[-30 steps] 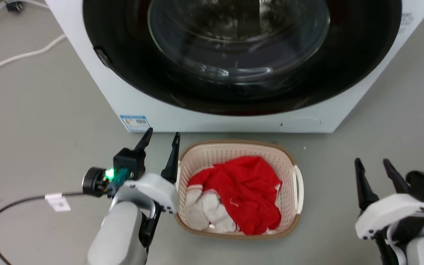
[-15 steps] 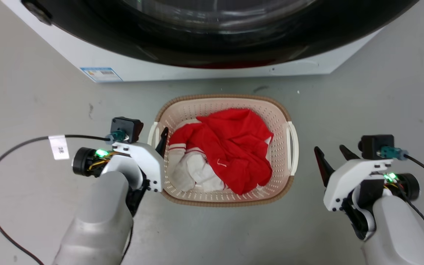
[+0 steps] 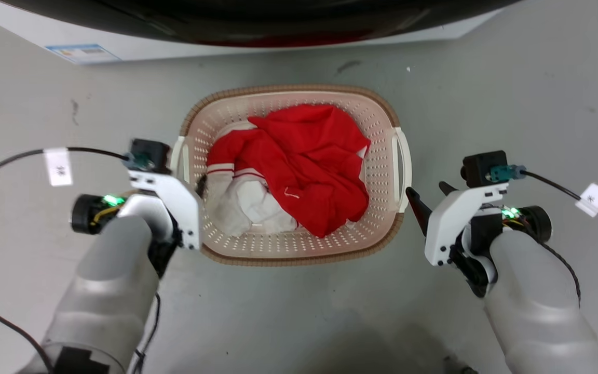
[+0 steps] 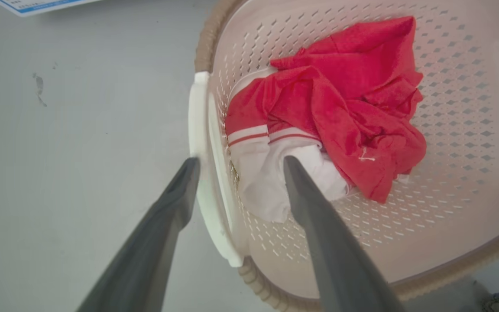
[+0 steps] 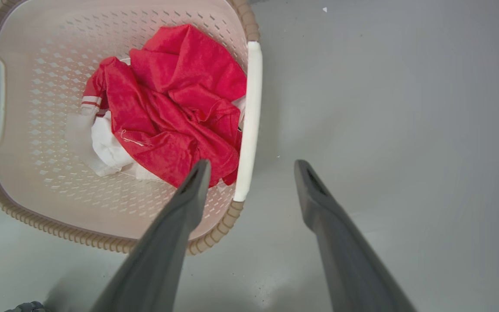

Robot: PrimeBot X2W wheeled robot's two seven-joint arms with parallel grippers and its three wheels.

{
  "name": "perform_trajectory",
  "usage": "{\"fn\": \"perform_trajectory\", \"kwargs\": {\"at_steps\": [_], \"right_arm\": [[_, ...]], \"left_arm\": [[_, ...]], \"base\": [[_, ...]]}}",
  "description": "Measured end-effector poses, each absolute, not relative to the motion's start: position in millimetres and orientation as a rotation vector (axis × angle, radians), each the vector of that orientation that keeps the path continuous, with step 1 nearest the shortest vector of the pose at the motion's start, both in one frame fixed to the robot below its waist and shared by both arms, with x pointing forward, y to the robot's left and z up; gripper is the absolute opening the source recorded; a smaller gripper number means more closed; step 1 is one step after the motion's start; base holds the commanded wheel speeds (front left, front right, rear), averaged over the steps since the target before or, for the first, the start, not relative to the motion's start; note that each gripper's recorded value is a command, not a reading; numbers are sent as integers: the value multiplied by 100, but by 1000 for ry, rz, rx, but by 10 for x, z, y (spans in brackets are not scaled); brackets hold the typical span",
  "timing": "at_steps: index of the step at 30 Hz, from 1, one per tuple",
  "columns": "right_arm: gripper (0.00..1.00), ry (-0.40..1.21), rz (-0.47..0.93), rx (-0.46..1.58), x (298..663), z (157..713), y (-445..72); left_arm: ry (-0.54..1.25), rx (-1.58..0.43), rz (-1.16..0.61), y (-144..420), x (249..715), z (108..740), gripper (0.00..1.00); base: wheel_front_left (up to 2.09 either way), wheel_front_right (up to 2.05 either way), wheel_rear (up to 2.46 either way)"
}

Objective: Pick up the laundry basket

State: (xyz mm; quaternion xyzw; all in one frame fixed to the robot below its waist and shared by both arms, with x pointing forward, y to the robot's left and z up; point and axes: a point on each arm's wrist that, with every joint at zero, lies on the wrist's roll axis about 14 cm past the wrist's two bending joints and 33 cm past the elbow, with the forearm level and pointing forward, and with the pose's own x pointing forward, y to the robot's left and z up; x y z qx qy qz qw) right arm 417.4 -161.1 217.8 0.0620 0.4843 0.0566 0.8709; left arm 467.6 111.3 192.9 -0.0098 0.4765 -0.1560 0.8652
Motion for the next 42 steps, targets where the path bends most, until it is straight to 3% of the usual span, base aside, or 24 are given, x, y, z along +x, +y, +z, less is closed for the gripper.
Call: {"fn": "perform_trajectory", "kwargs": {"at_steps": [28, 29, 30, 32, 33, 42], "right_arm": [[100, 1225, 172, 132, 4180, 1548, -1490], [74, 1226, 173, 131, 4188, 1545, -1490], [4, 1230, 170, 137, 4187, 1541, -1488], [0, 1240, 170, 139, 4163, 1530, -1486], [0, 1244, 171, 140, 4151, 1529, -1485], [0, 1249, 175, 144, 4163, 1561, -1459]], "left_arm": [[1279, -14, -300, 1264, 4661, 1218, 100], [1284, -15, -300, 1264, 4668, 1215, 100], [1292, -14, -298, 1271, 4664, 1208, 100], [1300, -19, -290, 1286, 4662, 1199, 10], [1304, -19, -290, 1286, 4664, 1200, 0], [1307, -41, -297, 1217, 4677, 1239, 0]], "base": [[0, 0, 0], [0, 0, 0], [0, 0, 0], [0, 0, 0], [0, 0, 0], [0, 0, 0]]}}
